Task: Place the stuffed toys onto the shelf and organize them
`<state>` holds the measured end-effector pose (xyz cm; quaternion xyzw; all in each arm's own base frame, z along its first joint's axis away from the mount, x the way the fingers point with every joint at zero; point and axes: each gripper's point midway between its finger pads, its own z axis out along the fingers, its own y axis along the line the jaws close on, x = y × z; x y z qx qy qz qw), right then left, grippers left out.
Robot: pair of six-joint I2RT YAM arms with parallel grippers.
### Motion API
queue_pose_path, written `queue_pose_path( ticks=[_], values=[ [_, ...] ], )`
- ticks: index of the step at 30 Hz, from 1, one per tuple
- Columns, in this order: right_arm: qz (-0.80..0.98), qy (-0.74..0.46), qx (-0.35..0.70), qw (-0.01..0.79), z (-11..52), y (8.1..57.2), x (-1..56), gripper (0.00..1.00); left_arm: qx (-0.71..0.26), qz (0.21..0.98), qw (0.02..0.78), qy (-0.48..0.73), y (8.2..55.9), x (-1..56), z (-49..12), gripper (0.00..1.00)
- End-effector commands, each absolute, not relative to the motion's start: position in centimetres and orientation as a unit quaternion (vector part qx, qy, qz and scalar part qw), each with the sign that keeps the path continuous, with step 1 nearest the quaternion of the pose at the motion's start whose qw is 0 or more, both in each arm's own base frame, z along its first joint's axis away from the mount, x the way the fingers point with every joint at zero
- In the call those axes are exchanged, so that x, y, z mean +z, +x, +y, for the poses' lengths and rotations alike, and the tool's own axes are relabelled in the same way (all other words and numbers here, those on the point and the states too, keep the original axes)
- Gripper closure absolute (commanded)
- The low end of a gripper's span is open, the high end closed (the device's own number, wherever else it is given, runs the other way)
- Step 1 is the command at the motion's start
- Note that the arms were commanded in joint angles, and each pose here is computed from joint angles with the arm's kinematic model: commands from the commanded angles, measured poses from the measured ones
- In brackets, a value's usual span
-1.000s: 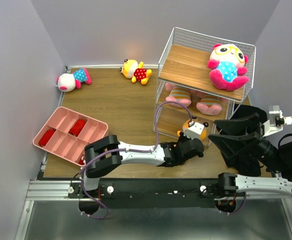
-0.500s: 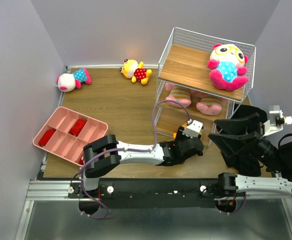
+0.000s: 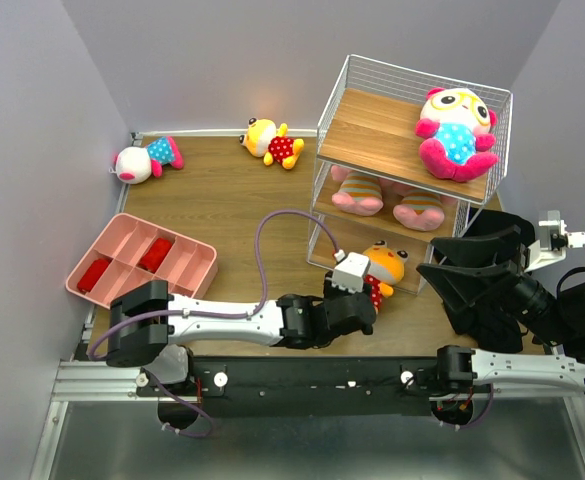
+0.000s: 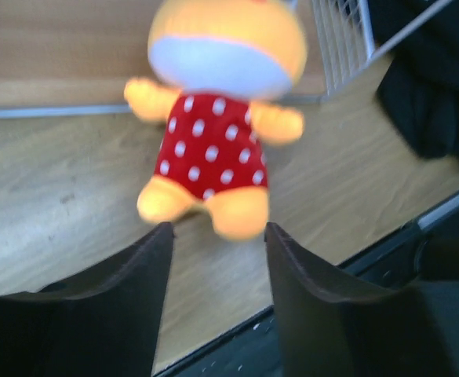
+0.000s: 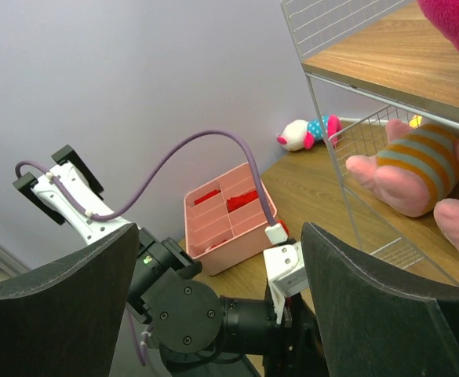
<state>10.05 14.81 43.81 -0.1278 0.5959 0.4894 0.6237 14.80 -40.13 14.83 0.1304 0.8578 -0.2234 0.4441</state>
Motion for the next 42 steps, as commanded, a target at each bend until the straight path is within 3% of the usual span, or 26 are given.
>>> queue_pose_path(
  ticks=[1, 3, 6, 42],
  values=[
    [0.603, -0.12, 0.484, 0.623, 14.1, 10.3, 43.7, 0.09, -0.256, 0.879, 0.382, 0.128, 12.3, 10.6, -39.0, 0.55],
    [0.603, -0.12, 0.486, 0.622, 14.3, 10.2, 43.8, 0.09, -0.259, 0.883, 0.376, 0.112, 12.2, 9.6, -38.8, 0.62],
    [0.601, -0.123, 0.488, 0.62, 14.6, 10.1, 43.8, 0.09, -0.243, 0.889, 0.374, 0.107, 12.3, 7.9, -38.3, 0.66],
    [0.587, -0.122, 0.501, 0.624, 14.4, 9.8, 43.8, 0.09, -0.171, 0.858, 0.469, 0.124, 19.7, 8.0, -44.4, 0.65]
  ],
)
